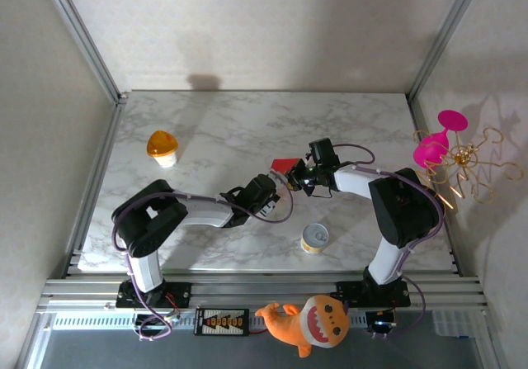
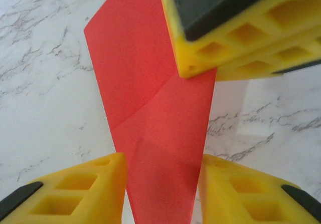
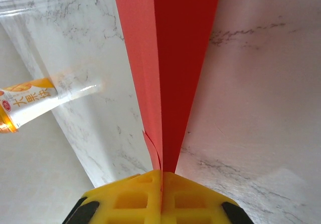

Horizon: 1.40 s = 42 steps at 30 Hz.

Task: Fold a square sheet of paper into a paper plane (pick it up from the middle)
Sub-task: Fold the wing for the fifth time at the center of the table.

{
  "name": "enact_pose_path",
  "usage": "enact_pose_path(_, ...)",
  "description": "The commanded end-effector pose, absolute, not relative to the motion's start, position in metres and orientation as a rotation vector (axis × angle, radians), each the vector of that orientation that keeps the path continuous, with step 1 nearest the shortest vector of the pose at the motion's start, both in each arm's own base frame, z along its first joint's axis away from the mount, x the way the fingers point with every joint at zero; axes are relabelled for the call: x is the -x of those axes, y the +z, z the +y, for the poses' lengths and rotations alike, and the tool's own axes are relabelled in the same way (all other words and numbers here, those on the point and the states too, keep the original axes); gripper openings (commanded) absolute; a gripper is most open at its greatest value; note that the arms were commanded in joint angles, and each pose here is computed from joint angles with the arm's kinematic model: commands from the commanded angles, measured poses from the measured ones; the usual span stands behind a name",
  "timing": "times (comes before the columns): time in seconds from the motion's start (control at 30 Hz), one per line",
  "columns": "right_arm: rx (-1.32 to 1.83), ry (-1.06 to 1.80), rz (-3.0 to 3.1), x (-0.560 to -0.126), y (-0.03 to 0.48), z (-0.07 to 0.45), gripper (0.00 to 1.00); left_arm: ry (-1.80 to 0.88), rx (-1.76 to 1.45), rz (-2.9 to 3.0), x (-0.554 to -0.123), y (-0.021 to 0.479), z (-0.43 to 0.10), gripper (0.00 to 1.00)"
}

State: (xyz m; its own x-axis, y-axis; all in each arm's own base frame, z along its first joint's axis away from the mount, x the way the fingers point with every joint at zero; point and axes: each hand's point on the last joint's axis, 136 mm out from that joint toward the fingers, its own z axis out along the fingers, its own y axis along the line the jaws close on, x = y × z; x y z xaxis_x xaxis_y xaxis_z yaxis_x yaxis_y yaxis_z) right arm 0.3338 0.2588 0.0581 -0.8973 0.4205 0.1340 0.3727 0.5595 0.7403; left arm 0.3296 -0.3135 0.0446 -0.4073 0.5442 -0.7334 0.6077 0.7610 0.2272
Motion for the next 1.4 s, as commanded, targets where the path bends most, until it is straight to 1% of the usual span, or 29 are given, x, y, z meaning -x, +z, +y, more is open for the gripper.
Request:
enact_pose_path(0.0,-0.709,1.297,2.728,-0.335,0.061,0.260,0.03,-0.078,-0.870,2.076,-0.329,0.041,-0.315,0.34)
enact_pose_path(0.1,-0.704,1.294,2.728,-0.335,0.061,0.259,0.08,-0.083,-0.872,2.080,-0.328,0.039,-0.315,0.25)
enact_pose_path(0.17,-0.706,1.293,2.733,-0.334,0.059,0.259,0.13,-0.086,-0.875,2.084,-0.327,0.038,-0.315,0.20)
enact_pose_path(0.2,-0.708,1.289,2.733,-0.335,0.059,0.258,0.16,-0.087,-0.877,2.086,-0.327,0.037,-0.314,0.19)
enact_pose_path(0.27,-0.718,1.284,2.730,-0.335,0.058,0.255,0.25,-0.090,-0.879,2.092,-0.326,0.035,-0.314,0.15)
enact_pose_path(0.37,-0.728,1.301,2.711,-0.337,0.059,0.251,0.38,-0.103,-0.885,2.101,-0.323,0.032,-0.314,0.11)
enact_pose_path(0.47,-0.735,1.285,2.689,-0.341,0.062,0.244,0.48,-0.121,-0.885,2.115,-0.320,0.028,-0.314,0.08)
enact_pose_path(0.63,-0.726,1.237,2.645,-0.349,0.072,0.230,0.62,-0.185,-0.887,2.135,-0.316,0.026,-0.318,0.03)
enact_pose_path(0.7,-0.721,1.218,2.630,-0.352,0.076,0.225,0.66,-0.215,-0.881,2.142,-0.316,0.027,-0.319,0.01)
enact_pose_path(0.87,-0.708,1.175,2.601,-0.357,0.082,0.215,0.70,-0.305,-0.858,2.170,-0.315,0.029,-0.320,0.00)
enact_pose_path(1.07,-0.698,1.134,2.610,-0.357,0.079,0.209,0.70,-0.455,-0.819,2.208,-0.313,0.032,-0.325,0.00)
enact_pose_path(1.37,-0.688,1.033,2.619,-0.356,0.072,0.199,0.73,-0.674,-0.703,2.278,-0.313,0.034,-0.326,0.00)
